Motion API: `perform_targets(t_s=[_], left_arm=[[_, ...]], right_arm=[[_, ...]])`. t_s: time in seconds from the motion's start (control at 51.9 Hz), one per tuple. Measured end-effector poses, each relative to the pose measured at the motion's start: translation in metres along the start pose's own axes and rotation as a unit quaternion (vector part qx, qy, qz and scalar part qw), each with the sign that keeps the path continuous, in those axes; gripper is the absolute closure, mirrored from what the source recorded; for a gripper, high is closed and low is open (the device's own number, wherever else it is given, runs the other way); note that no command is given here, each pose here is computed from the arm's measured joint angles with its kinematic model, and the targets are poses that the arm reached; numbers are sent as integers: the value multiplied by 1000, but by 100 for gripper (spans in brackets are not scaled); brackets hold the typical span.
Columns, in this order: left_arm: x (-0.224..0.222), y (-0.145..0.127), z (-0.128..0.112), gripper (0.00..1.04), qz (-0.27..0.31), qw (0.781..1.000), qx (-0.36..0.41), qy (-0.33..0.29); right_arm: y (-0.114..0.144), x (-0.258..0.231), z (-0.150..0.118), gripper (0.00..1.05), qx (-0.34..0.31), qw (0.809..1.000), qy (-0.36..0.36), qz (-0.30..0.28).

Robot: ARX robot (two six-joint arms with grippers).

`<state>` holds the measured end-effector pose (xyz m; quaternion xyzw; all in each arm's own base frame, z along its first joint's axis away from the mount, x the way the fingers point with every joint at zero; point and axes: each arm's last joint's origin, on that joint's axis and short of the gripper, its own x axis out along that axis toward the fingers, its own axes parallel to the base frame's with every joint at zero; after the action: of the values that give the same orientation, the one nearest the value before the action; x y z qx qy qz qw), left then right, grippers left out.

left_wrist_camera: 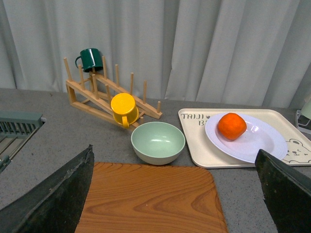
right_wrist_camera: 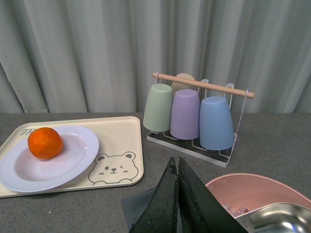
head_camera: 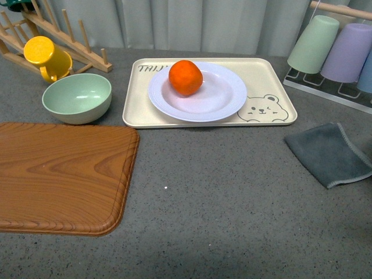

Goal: Place orange and plate with both arms

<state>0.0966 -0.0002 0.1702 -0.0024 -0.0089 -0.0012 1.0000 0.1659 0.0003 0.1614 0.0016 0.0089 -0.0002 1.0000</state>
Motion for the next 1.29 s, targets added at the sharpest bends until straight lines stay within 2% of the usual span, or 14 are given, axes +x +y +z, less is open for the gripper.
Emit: perform_targets(t_s=[0.386,1.292], left_arm=[[0,0,0,6,0,1000,0,0],[0,0,0,6,0,1000,0,0]], right_arm=[[0,-27,1,104,0,1000,-3,0],[0,-54,6,104,0,1000,-13,2]])
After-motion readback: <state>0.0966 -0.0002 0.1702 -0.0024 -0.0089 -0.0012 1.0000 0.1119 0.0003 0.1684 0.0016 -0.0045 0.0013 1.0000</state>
